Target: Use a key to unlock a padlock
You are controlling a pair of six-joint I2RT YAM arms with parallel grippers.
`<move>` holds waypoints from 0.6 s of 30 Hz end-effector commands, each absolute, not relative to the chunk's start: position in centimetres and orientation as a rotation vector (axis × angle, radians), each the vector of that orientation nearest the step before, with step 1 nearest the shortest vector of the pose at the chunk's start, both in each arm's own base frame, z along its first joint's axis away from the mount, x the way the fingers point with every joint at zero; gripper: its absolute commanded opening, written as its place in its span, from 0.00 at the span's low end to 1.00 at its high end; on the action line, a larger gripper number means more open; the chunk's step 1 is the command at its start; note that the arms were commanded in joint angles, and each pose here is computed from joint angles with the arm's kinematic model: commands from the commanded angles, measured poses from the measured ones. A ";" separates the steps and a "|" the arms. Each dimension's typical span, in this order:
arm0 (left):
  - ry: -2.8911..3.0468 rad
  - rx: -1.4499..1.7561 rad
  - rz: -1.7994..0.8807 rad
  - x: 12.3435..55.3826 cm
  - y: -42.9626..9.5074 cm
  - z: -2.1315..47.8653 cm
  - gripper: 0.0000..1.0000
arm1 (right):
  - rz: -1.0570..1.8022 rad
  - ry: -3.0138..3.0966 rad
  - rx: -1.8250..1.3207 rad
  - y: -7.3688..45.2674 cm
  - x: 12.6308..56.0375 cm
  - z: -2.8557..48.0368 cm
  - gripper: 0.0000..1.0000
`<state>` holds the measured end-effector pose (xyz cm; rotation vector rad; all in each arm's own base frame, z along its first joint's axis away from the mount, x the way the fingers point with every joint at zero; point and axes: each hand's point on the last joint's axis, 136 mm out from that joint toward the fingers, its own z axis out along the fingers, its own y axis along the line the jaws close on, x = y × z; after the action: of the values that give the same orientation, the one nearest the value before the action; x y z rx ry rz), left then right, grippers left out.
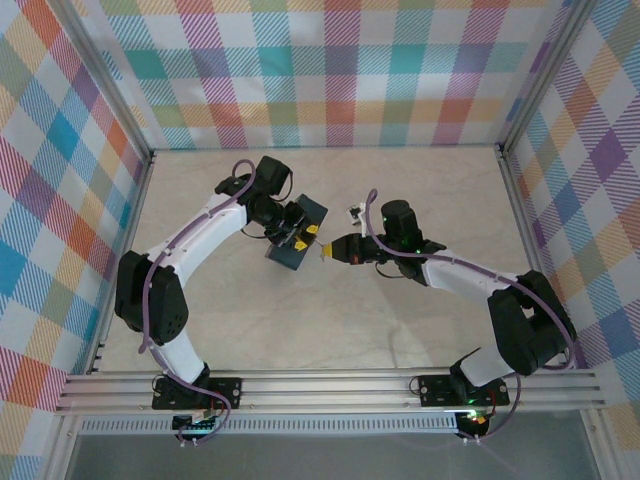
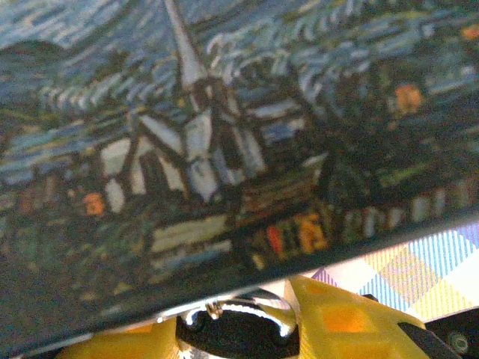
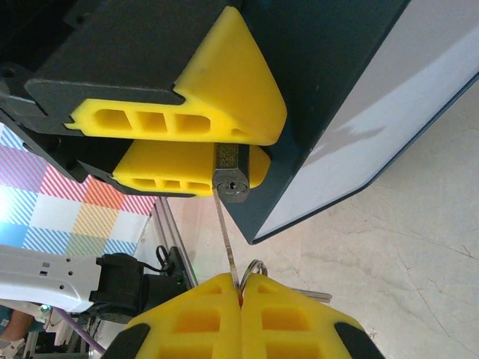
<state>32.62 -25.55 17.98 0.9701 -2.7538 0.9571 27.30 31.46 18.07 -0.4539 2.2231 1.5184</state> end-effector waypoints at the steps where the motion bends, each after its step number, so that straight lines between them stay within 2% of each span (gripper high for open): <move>1: -2.757 0.941 1.075 32.6 -25.7 20.8 0.08 | 1.540 2.184 -0.489 32.1 27.4 18.8 0.02; 18: -2.749 0.924 1.083 32.4 -26.2 20.7 0.08 | 1.540 2.180 -0.488 32.4 27.9 19.0 0.02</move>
<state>32.57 -25.71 18.10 0.9626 -2.7458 0.9683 27.41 31.59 17.51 -0.4496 2.2392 1.5175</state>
